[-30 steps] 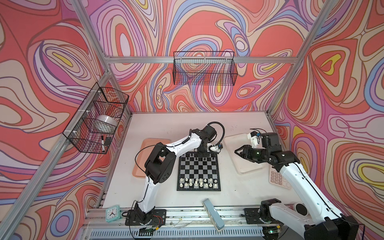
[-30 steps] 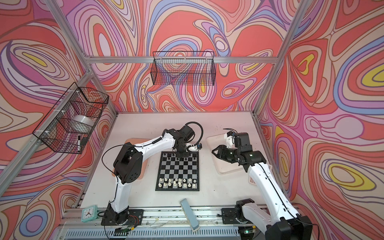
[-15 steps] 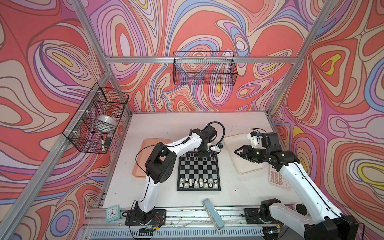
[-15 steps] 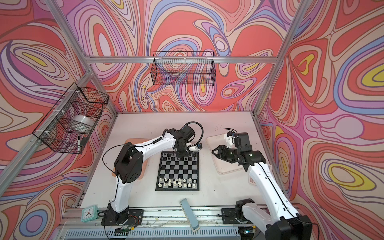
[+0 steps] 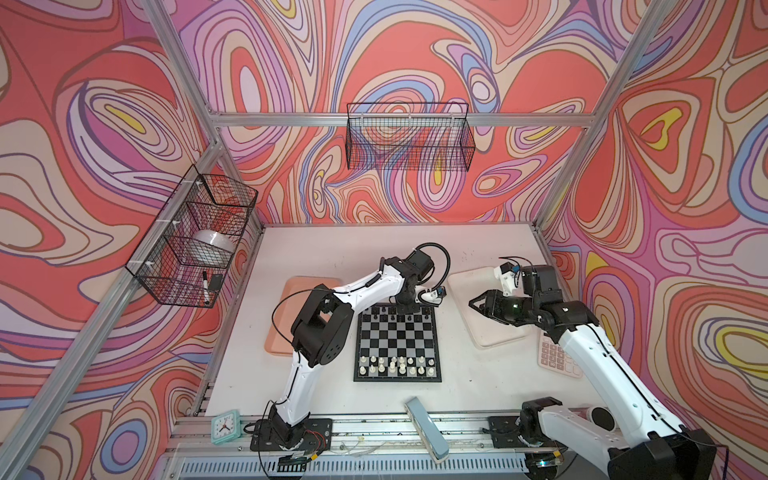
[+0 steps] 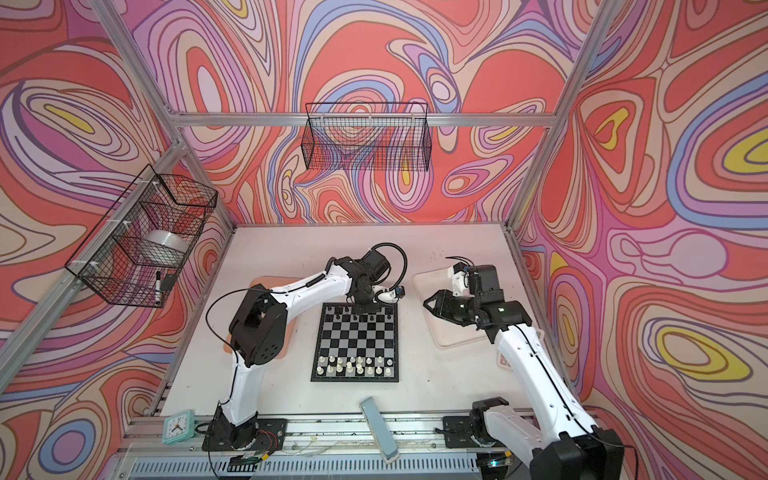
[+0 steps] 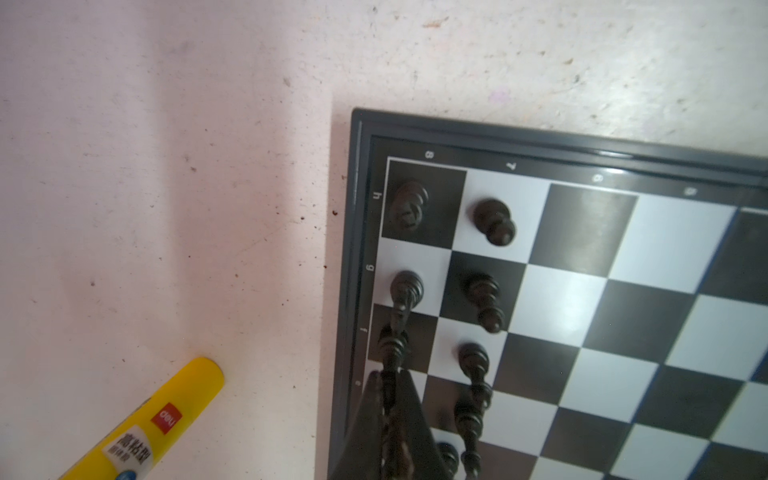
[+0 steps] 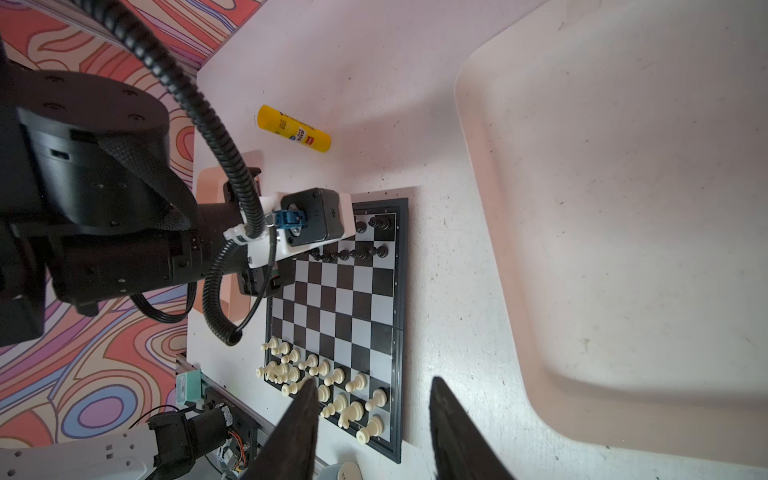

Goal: Set up the chess pieces on the board
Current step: 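Open the left gripper to release the black piece on the board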

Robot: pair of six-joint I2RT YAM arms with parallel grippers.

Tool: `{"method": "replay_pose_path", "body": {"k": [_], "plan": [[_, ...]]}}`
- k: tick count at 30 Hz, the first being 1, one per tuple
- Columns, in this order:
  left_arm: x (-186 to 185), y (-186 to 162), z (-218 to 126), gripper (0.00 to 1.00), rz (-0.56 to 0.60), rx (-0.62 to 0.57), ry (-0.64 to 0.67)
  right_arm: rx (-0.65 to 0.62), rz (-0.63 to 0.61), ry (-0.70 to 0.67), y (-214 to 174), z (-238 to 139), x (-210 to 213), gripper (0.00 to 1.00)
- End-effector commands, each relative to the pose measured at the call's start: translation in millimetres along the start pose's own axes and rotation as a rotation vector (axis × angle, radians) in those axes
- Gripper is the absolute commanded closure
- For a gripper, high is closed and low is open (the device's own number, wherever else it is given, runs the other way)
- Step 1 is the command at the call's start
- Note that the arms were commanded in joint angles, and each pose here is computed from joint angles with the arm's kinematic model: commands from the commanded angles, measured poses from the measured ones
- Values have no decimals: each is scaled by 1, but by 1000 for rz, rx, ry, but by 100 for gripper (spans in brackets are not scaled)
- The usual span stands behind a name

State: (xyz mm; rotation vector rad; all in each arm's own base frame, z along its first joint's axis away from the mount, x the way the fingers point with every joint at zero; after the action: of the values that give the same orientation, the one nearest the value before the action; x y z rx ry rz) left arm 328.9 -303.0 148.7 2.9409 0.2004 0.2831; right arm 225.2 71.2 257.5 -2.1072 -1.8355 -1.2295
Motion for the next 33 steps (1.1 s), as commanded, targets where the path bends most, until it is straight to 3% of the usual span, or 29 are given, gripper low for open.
{"method": "replay_pose_path", "body": {"k": [1,9,33], "plan": [[-6,-2,13,88,28,41,-45,-4,-13,-2,1,3,-3,55],[-6,-2,12,80,28,42,-42,-4,-14,0,1,4,-3,55],[-2,-1,-7,75,63,27,-6,-11,-19,6,1,3,-2,55]]}}
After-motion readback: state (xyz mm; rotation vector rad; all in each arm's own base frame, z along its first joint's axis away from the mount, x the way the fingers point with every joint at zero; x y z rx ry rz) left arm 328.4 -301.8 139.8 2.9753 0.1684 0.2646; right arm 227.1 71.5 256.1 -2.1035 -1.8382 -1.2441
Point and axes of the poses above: each gripper's point midway between its finger pads, its own z axis out along the fingers, its own x axis along the line the jaws close on, y = z × x, the point moved 9 cm from there along -z, back along the fingers, and after that the axes turned 1 degree about -z, right-handed, at the moved point
